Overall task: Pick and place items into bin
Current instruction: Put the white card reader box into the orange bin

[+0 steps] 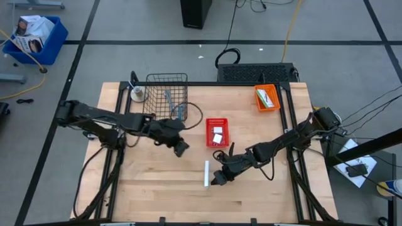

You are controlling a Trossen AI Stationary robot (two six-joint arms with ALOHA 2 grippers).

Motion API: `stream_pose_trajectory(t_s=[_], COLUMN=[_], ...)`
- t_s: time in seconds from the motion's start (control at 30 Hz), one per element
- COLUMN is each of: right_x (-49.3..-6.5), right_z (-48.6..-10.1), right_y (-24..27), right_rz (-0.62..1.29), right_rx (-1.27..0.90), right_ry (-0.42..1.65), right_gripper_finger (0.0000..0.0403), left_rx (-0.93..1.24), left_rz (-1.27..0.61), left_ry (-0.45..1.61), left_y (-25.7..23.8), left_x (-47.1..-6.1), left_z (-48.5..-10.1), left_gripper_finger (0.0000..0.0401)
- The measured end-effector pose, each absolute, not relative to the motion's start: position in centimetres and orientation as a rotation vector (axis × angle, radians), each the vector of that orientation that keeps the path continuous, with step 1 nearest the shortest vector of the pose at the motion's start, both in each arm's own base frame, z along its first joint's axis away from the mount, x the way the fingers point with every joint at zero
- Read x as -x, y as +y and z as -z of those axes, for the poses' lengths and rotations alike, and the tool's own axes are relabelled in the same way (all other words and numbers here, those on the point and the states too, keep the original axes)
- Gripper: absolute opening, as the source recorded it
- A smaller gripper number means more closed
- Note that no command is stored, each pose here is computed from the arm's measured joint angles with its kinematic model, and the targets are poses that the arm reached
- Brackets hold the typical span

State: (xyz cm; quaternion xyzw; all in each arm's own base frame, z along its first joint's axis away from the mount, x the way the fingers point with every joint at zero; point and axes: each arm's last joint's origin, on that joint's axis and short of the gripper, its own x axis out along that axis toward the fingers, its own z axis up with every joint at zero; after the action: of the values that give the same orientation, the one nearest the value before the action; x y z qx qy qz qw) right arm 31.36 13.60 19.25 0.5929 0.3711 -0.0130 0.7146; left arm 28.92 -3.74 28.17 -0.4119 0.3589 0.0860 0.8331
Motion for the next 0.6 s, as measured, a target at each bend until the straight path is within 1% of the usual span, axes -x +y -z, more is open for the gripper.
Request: stream_pose_trajectory(t_s=[0.03,0.13,0.2,0.27,0.33,0.4,0.47,0.53,0.6], right_x=[-31.4,-30.9,-30.9,-30.4,-30.3,-29.6,-29.6,-29.1,-29.0], right_z=[-19.5,-19.9,-20.3,-20.7,-21.4,-22.0,-22.9,-23.5,-24.0], right_y=[13.6,13.3,13.1,12.9,12.9,12.9,12.6,12.3,11.9], right_rz=[0.022,0.035,0.047,0.064,0.065,0.088,0.09,0.128,0.157], right_rx=[-1.316,-1.285,-1.286,-1.279,-1.29,-1.263,-1.283,-1.273,-1.286], right_ry=[0.811,0.822,0.802,0.814,0.771,0.749,0.693,0.655,0.604], right_gripper_finger=[0.0117,0.0118,0.0118,0.0117,0.0115,0.0115,0.0115,0.0114,0.0114], left_rx=[0.855,0.79,0.733,0.688,0.592,0.477,0.389,0.342,0.33], left_rz=[-0.177,-0.129,-0.123,-0.083,-0.077,-0.073,-0.114,-0.122,-0.135], left_ry=[0.761,0.676,0.664,0.58,0.559,0.491,0.483,0.442,0.418], left_y=[-3.8,-3.8,-4.0,-4.0,-4.1,-4.3,-4.4,-4.4,-4.1], left_x=[-28.4,-27.9,-26.9,-26.6,-25.4,-24.8,-23.5,-22.6,-21.2], left_z=[-28.5,-30.0,-30.6,-32.0,-32.6,-33.7,-34.1,-34.5,-34.0], left_gripper_finger=[0.0037,0.0037,0.0037,0.0037,0.0037,0.0037,0.0037,0.0037,0.0037])
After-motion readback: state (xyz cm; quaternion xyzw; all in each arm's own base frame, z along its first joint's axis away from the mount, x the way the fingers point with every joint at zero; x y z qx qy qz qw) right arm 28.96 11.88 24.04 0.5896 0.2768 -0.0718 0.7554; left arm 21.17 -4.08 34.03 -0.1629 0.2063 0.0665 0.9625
